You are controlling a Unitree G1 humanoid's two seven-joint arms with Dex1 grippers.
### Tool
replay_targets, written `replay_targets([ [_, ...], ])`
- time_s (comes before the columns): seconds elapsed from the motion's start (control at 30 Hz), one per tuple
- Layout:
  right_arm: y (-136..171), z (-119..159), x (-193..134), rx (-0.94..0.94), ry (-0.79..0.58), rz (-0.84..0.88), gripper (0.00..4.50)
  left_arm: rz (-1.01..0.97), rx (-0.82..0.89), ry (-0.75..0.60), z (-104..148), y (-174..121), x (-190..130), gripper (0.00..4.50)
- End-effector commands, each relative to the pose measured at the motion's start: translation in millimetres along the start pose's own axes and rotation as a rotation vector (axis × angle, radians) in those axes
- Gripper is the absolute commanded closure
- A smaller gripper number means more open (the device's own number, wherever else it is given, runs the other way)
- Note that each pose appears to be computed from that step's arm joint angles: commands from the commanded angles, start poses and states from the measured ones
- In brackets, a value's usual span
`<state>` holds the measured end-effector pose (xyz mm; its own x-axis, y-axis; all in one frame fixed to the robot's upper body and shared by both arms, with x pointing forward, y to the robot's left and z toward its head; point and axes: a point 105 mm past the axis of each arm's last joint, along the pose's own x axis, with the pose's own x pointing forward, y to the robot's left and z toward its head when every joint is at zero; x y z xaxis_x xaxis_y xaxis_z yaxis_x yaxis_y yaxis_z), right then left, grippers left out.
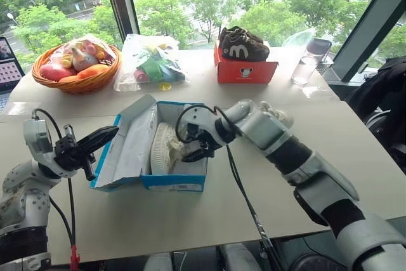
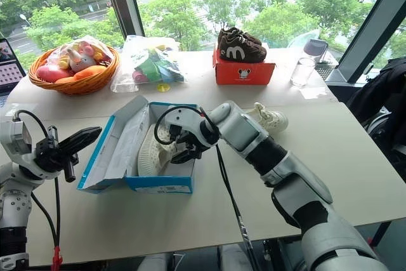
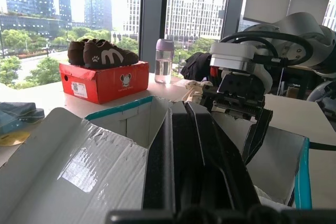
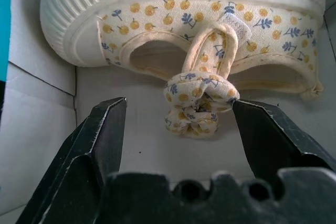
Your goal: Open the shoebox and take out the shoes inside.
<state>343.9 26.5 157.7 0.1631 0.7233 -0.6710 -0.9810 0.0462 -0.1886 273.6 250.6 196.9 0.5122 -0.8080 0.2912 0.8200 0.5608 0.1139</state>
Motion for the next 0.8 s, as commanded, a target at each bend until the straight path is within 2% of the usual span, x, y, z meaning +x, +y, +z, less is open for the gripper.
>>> replay_targets([
  [0.03, -14.4, -2.7, 4.1, 0.002, 0.032, -0.062, 0.77, -0.013, 0.039, -0.008, 8.4, -0.2, 2.0, 4.5],
  [0.3, -19.6, -1.7, 13.4, 0.022, 0.022, -0.081, 0.77, -0.011, 0.041, -0.01, 7.3, -0.9, 4.0, 4.5],
  [0.43, -19.6, -1.9, 13.7, 0.017, 0.013, -0.095, 1.84, -0.013, 0.041, -0.012, 7.6, -1.3, 4.9, 4.5],
  [0.7, -22.9, -4.8, 13.9, 0.005, 0.014, -0.143, 4.46, -0.015, 0.04, -0.007, 7.1, -0.4, 6.7, 4.5],
  [0.8, -23.5, -4.2, 12.8, 0.009, 0.006, -0.153, 4.46, -0.015, 0.042, -0.003, 7.0, 0.7, 7.4, 4.5],
])
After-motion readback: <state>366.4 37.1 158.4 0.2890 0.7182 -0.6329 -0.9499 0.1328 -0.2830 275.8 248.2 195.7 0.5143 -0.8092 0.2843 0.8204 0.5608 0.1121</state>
